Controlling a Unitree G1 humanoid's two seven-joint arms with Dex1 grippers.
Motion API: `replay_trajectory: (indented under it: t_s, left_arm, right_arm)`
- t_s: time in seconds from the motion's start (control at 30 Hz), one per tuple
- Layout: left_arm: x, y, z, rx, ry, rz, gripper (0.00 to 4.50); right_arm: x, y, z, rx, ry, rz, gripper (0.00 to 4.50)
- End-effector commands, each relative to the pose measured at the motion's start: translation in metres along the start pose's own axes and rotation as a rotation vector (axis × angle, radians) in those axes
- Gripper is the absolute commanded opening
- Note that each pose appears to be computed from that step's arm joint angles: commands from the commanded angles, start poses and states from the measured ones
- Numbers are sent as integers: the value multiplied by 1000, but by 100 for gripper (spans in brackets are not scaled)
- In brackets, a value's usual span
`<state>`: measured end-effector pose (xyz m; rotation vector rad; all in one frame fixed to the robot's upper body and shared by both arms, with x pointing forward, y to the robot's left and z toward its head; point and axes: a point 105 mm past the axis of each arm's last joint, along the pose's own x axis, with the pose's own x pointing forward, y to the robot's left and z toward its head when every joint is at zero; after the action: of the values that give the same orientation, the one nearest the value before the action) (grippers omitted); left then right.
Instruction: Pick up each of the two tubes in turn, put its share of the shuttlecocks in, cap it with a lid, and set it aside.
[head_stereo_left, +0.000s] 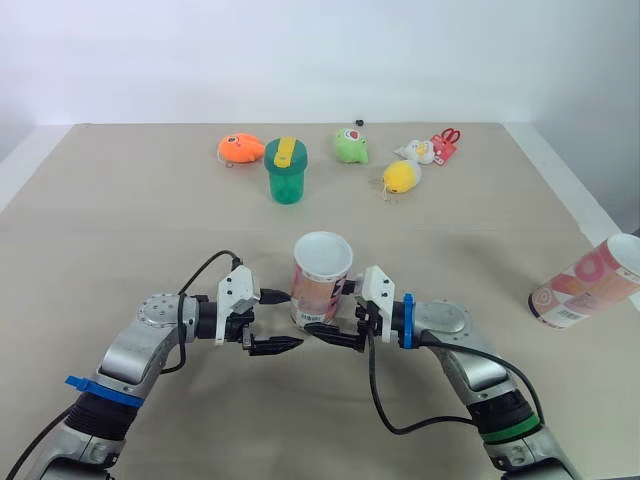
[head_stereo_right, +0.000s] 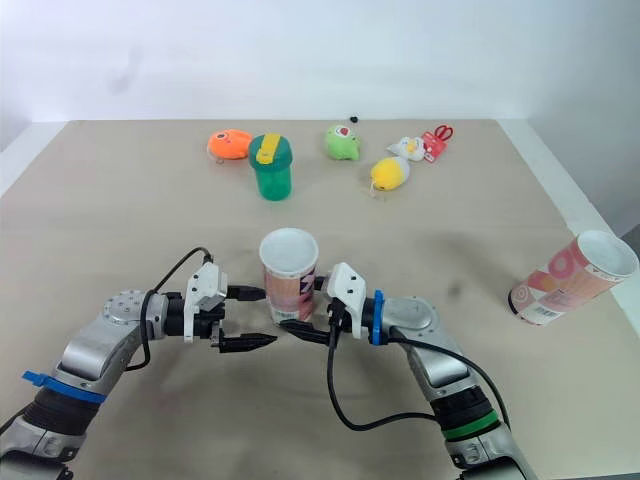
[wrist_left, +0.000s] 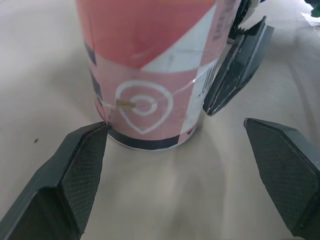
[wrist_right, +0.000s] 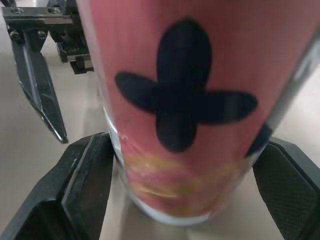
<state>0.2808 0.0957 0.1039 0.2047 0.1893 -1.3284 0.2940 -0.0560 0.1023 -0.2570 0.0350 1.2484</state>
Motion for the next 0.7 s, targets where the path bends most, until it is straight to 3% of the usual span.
replay_trajectory:
  t_s: [0.03, 0.1, 0.17, 0.2, 0.23, 0.3, 0.5, 0.6, 0.7]
  left_arm:
    - [3, -3, 14, 50, -32, -23, 450]
    - [1, -1, 13, 52, -28, -11, 450]
    - [-2, 1, 13, 53, -24, 0, 450]
    - [-4, 2, 13, 54, -23, 5, 450]
    - [-5, 3, 13, 56, -21, 11, 450]
    - [-10, 7, 14, 67, -18, 28, 450]
    - [-34, 30, 38, 147, -49, 155, 450]
    - [-34, 36, 66, 196, -138, 210, 450]
    - [-17, 34, 84, 214, -222, 209, 450]
  right_arm:
    - [9, -1, 11, -37, -39, 3, 438]
    - [11, -2, 12, -38, -45, 3, 438]
    - [11, -1, 12, -37, -47, 4, 375]
    - [11, -1, 11, -35, -48, 4, 375]
    - [10, 0, 11, -32, -47, 6, 332]
    - [9, 1, 10, -28, -47, 7, 296]
    - [-11, -11, 15, 18, -109, -145, 291]
    - [-48, -58, 22, 78, -221, -546, 291]
    - [-105, -102, 13, 129, -211, -966, 291]
